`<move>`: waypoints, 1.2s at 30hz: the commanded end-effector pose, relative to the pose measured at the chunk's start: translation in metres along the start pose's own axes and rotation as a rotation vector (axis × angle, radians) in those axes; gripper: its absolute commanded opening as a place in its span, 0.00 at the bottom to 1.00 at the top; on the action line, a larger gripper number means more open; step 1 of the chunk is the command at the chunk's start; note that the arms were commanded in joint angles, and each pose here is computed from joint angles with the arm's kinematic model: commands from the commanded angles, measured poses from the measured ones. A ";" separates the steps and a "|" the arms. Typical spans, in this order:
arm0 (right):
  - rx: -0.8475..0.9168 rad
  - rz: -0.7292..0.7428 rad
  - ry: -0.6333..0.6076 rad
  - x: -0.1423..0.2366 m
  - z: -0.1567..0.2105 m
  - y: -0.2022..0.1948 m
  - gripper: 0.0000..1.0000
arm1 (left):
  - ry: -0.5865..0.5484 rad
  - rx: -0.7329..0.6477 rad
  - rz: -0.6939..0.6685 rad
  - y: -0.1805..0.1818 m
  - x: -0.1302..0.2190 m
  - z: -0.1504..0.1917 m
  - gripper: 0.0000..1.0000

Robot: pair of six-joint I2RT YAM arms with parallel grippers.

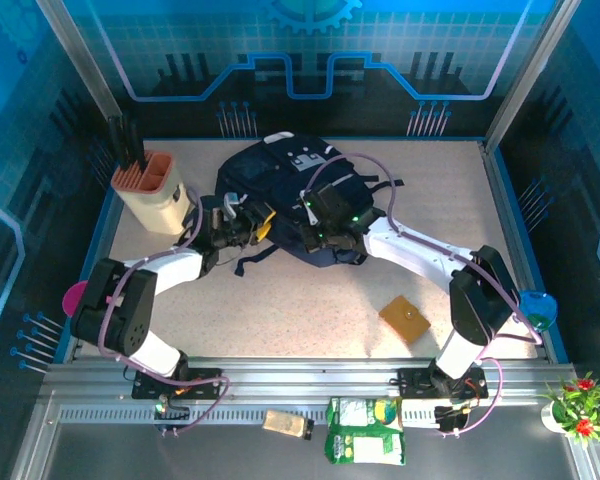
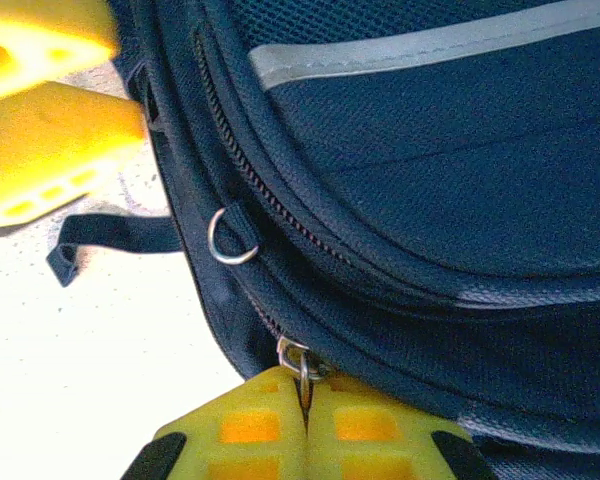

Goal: Pack the student bag
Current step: Zip the student bag at the top-center of the table.

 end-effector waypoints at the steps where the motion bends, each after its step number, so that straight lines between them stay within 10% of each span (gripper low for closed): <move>1: -0.015 -0.127 -0.060 0.011 -0.019 0.028 0.00 | 0.003 0.047 0.100 -0.007 -0.009 0.003 0.49; 8: -0.031 -0.130 -0.043 0.008 -0.013 0.028 0.00 | 0.012 0.078 0.122 0.001 -0.025 0.006 0.42; 18: -0.018 0.095 -0.042 0.005 0.013 -0.019 0.00 | -0.010 0.016 0.010 0.007 -0.024 -0.001 0.01; 36: -0.176 0.354 -0.082 0.018 0.004 -0.127 0.00 | 0.105 -0.079 -0.027 -0.005 -0.039 -0.007 0.00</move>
Point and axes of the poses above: each hand's point on the last joint's axis, 136 mm out from that joint toward the fingers, its own x axis back along the fingers, its own y axis along the line the jaws close on, z = x × y, the point moved 6 cm from there along x, back along the fingers, and after that the axes turned 13 degrees about -x, right-handed, at the moved point
